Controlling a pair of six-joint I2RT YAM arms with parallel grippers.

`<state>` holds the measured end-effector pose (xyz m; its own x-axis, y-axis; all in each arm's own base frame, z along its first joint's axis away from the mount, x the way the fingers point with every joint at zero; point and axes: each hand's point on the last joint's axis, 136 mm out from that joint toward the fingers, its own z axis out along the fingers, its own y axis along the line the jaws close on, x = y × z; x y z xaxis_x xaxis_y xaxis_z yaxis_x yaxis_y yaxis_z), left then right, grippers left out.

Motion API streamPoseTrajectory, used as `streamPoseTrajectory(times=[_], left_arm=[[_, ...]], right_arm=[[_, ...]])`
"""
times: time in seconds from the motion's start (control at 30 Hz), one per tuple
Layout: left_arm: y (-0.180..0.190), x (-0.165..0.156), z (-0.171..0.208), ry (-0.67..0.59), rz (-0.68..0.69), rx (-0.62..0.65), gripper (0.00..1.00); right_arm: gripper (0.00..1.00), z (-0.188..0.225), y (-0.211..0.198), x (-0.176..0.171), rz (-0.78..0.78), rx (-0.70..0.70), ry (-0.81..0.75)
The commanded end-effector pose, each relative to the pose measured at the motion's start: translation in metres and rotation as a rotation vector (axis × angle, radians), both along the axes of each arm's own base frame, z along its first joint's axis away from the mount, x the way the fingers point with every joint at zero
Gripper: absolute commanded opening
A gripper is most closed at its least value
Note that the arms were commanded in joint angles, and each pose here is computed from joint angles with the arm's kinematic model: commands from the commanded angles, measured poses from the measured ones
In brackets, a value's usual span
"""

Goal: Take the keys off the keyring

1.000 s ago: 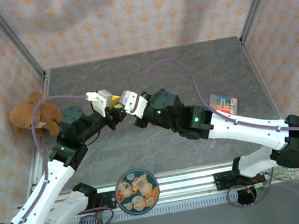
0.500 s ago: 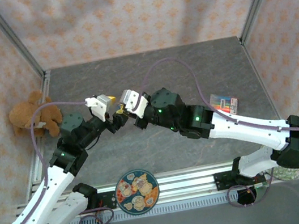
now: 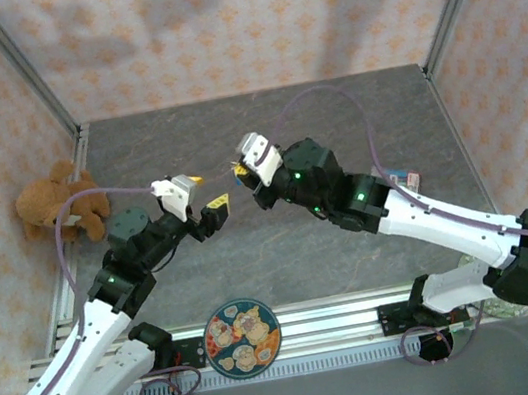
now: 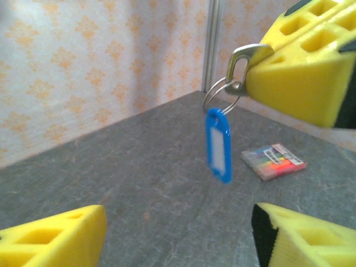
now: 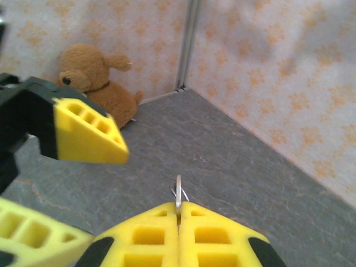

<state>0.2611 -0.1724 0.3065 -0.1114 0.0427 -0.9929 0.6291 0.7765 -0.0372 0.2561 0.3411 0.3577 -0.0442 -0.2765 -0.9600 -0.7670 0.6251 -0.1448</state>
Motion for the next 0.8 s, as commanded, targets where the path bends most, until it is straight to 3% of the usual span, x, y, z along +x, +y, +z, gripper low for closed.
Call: streamPoseTrajectory(times=[0.0,0.3,0.5,0.6,0.77], left_arm=[[0.014,0.005,0.001,0.031,0.095,-0.05,0.79],[0.009,0.026,0.01,0.108,0.093,-0.147,0.78],[-0.011,0.021,0.019,0.084,-0.057,-0.15,0.75],[-0.026,0.01,0.024,0.038,-0.176,-0.168,0.81],[-0.039,0.001,0.024,-0.039,-0.283,-0.13,0.82]], right_arm=[[0.0,0.001,-0.017,0.004,-0.03,0.052,0.083],[0.0,-0.018,-0.027,0.017,0.012,0.122,0.28],[0.0,-0.024,-0.027,0.011,0.11,0.14,0.337],[0.0,-0.027,-0.026,0.009,0.131,0.138,0.341],[0.0,-0.024,-0.021,0.003,0.191,0.147,0.331]])
